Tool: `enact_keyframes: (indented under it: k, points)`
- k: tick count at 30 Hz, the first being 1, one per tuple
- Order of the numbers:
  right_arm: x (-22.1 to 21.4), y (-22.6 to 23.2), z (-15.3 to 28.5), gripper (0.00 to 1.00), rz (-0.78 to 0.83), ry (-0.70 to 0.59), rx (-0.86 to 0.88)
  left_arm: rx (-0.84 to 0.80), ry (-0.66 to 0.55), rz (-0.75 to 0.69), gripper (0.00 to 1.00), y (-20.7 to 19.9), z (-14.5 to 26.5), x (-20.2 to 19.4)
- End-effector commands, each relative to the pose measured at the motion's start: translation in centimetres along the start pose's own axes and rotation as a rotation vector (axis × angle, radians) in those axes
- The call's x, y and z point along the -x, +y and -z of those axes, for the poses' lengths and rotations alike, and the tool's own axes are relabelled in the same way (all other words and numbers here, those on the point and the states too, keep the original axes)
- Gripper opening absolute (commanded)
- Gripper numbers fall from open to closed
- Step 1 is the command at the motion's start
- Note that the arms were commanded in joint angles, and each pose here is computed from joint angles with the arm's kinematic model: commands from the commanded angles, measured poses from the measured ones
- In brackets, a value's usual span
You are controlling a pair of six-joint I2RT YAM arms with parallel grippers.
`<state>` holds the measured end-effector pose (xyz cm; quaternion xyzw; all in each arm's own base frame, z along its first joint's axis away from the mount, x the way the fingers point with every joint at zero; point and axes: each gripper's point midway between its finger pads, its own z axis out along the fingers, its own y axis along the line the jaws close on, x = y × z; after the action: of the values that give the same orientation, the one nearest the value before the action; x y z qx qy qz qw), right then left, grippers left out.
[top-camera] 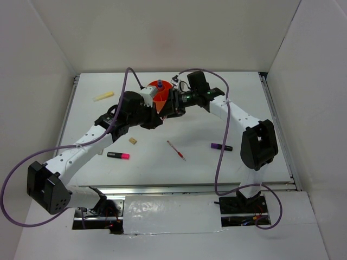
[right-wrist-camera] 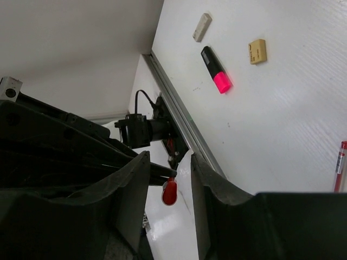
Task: Sort the stationery into containers
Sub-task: Pick up the pen from the center of the board.
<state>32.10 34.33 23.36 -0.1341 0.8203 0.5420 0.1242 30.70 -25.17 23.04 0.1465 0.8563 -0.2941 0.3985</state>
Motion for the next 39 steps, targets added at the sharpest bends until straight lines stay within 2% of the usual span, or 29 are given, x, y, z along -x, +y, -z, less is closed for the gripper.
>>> enact_keyframes:
  k: [1,5,10,16,17,19,26,27,28,30,31,32,36,37,38,39]
  points:
    - [0.9,1.5,-0.3,0.42,0.054,-0.031,0.022,-0.043,-0.075,0.013,0.00,-1.4,0.5,2.4]
    - [0.8,1.4,-0.6,0.42,0.058,-0.036,-0.006,-0.035,-0.077,0.034,0.00,-1.4,0.5,2.6]
    - [0.9,1.3,-0.8,0.36,0.054,-0.047,-0.030,-0.029,-0.057,0.099,0.00,-1.4,0.1,2.1]
    - [1.7,1.3,-0.5,0.26,0.065,-0.086,-0.053,0.000,-0.058,0.125,0.00,-1.0,0.0,2.1]
    - [2.0,1.1,-0.4,0.21,0.063,-0.093,-0.058,-0.001,-0.060,0.125,0.00,-1.0,0.1,2.1]
    - [2.1,1.2,-0.4,0.17,0.063,-0.095,-0.060,-0.002,-0.056,0.130,0.00,-1.0,0.0,2.0]
    - [2.2,1.0,-0.3,0.03,0.066,-0.102,-0.073,-0.053,-0.050,0.112,0.00,-1.7,0.1,1.5]
    - [2.2,1.0,-0.2,0.02,0.065,-0.103,-0.070,-0.061,-0.053,0.101,0.04,-1.8,0.2,1.6]
    - [2.4,1.0,0.0,0.00,0.067,-0.110,-0.069,-0.066,-0.050,0.095,0.21,-1.8,0.1,1.4]
    - [2.8,0.8,0.9,0.00,0.070,-0.128,-0.074,-0.075,-0.049,0.039,0.36,-1.9,0.5,1.4]
    - [2.8,0.3,1.2,0.00,0.065,-0.135,-0.077,-0.088,-0.048,0.005,0.55,-2.1,0.9,1.6]
    - [3.1,0.3,2.1,0.00,0.068,-0.153,-0.077,-0.106,-0.042,-0.078,0.62,-2.2,1.2,1.6]
    - [4.8,-3.0,7.4,0.00,0.083,-0.258,-0.163,-0.254,0.014,-0.376,0.79,-3.8,3.0,0.4]
    - [5.3,-5.0,9.7,0.00,0.044,-0.295,-0.209,-0.287,0.031,-0.507,0.79,-3.8,2.9,-0.2]
    - [5.9,-6.2,12.4,0.00,0.046,-0.346,-0.248,-0.361,0.067,-0.555,0.77,-4.7,3.4,-0.9]
    - [5.7,-5.8,12.7,0.00,0.064,-0.346,-0.251,-0.410,0.054,-0.618,0.77,-5.3,3.3,-0.6]
